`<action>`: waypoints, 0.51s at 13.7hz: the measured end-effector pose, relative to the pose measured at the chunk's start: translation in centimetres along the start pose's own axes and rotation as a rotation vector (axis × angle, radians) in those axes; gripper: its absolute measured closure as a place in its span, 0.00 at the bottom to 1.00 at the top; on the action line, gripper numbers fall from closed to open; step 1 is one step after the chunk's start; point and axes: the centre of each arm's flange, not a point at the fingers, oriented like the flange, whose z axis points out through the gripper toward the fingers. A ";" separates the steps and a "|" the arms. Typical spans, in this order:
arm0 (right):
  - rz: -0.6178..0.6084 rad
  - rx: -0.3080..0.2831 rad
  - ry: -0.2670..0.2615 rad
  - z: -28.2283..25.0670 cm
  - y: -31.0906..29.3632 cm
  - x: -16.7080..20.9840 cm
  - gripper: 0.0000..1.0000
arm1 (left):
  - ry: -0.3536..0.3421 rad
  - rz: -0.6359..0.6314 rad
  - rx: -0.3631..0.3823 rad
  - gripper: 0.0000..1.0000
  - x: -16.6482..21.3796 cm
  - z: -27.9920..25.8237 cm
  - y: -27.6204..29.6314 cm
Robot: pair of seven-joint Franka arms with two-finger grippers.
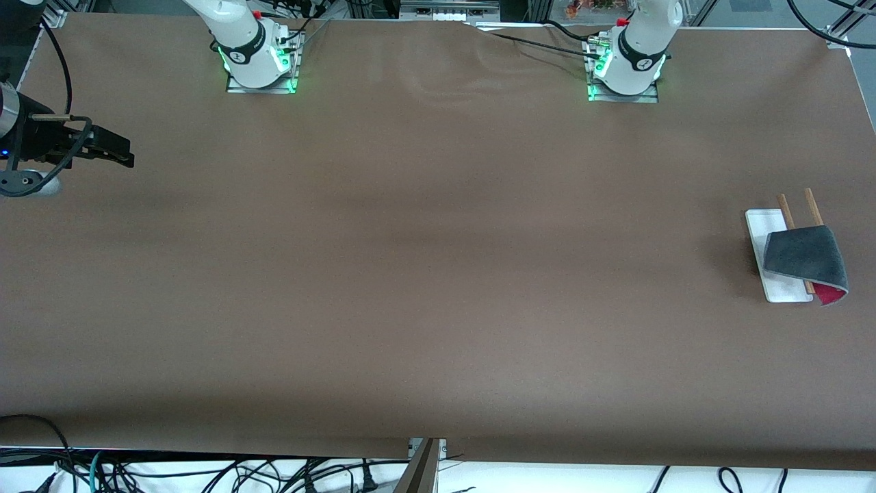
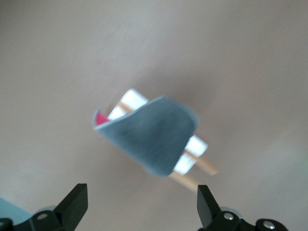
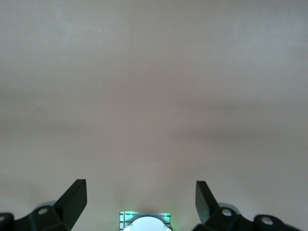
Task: Pass towel and hang on rack
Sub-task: 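Open the left gripper and lift it off the towel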
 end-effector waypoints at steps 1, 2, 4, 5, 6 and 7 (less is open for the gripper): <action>0.000 0.000 0.000 0.0 0.0 0.0 0.00 | -0.005 -0.032 -0.007 0.00 2.2 -1.1 1.6; 0.000 0.000 0.000 0.0 0.0 0.0 0.00 | -0.010 -0.065 -0.013 0.00 4.4 -2.0 3.3; 0.001 0.000 0.000 0.0 0.0 0.0 0.00 | -0.026 -0.140 -0.029 0.00 8.8 -3.4 6.7; 0.001 0.000 0.000 0.0 0.1 0.0 0.00 | -0.033 -0.189 -0.037 0.00 10.9 -4.0 8.5; 0.002 0.000 -0.001 0.0 0.1 0.0 0.00 | -0.039 -0.243 -0.043 0.00 12.7 -4.5 10.2; 0.002 0.000 -0.001 0.0 0.1 0.0 0.00 | -0.042 -0.301 -0.046 0.00 14.3 -4.8 11.7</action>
